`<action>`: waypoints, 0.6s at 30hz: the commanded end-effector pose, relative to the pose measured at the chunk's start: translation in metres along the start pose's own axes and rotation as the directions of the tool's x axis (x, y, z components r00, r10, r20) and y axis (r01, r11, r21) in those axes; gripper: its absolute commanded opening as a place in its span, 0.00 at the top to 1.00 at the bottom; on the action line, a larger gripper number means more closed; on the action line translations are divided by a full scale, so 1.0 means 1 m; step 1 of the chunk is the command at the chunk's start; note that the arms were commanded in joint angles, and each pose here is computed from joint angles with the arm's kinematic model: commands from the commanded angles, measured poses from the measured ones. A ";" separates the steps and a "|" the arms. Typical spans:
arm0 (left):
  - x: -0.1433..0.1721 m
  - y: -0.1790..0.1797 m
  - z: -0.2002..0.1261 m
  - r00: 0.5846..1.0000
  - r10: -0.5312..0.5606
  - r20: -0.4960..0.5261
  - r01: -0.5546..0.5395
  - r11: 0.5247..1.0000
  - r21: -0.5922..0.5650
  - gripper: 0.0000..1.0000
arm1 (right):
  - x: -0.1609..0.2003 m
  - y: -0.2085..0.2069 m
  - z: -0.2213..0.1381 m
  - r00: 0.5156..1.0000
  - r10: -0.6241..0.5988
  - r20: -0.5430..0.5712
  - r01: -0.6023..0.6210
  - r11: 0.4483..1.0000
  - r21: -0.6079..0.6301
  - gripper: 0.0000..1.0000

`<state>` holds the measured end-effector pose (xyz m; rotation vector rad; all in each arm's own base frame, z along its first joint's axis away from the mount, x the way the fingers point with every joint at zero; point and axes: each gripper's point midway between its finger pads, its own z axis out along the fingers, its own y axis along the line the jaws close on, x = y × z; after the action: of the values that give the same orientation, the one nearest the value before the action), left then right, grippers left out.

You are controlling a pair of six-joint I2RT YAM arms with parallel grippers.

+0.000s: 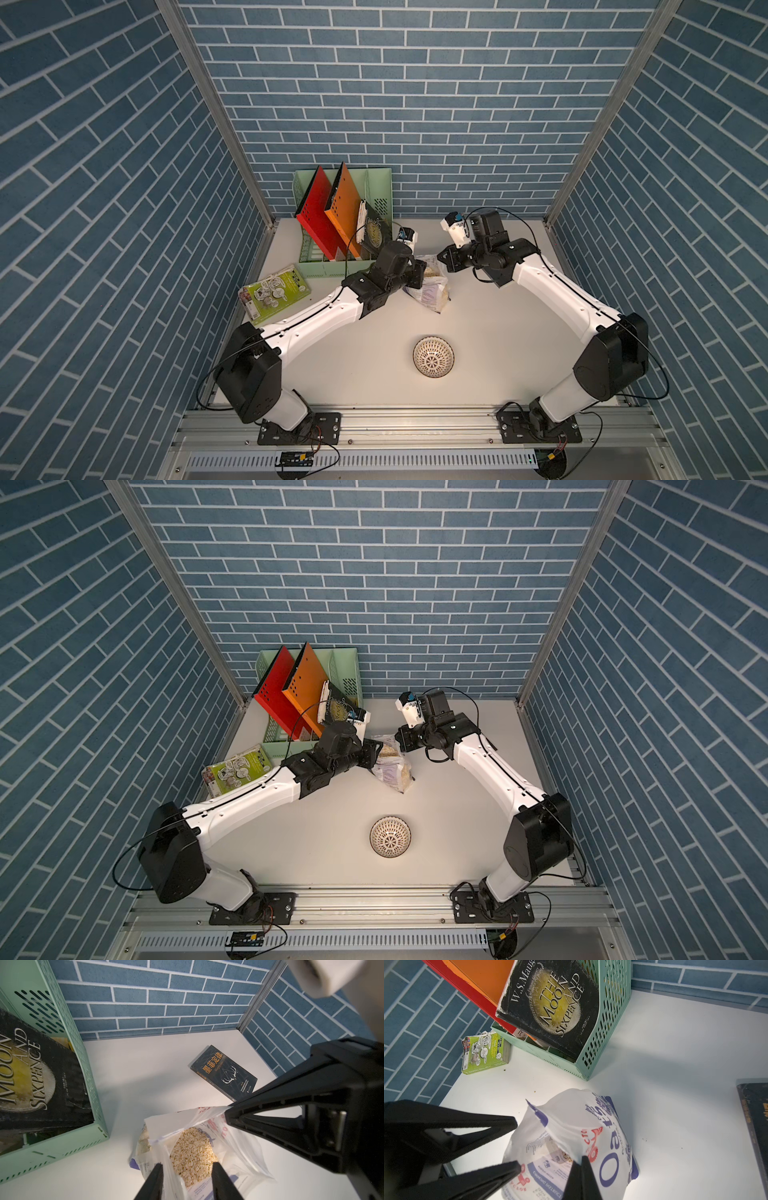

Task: Pour the oats into the breakfast bowl
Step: Open the oats bag at the center of the board.

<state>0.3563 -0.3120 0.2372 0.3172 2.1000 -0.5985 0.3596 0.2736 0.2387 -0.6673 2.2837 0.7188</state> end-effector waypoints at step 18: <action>0.014 0.023 0.010 0.995 0.047 -0.083 -0.058 0.989 -0.135 0.93 | -0.035 -0.024 -0.036 0.987 -0.081 0.141 0.057 0.984 0.170 1.00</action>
<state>0.3665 -0.3053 0.2259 0.3105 2.1506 -0.4750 0.3693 0.2620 0.2388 -0.6293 2.2767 0.6149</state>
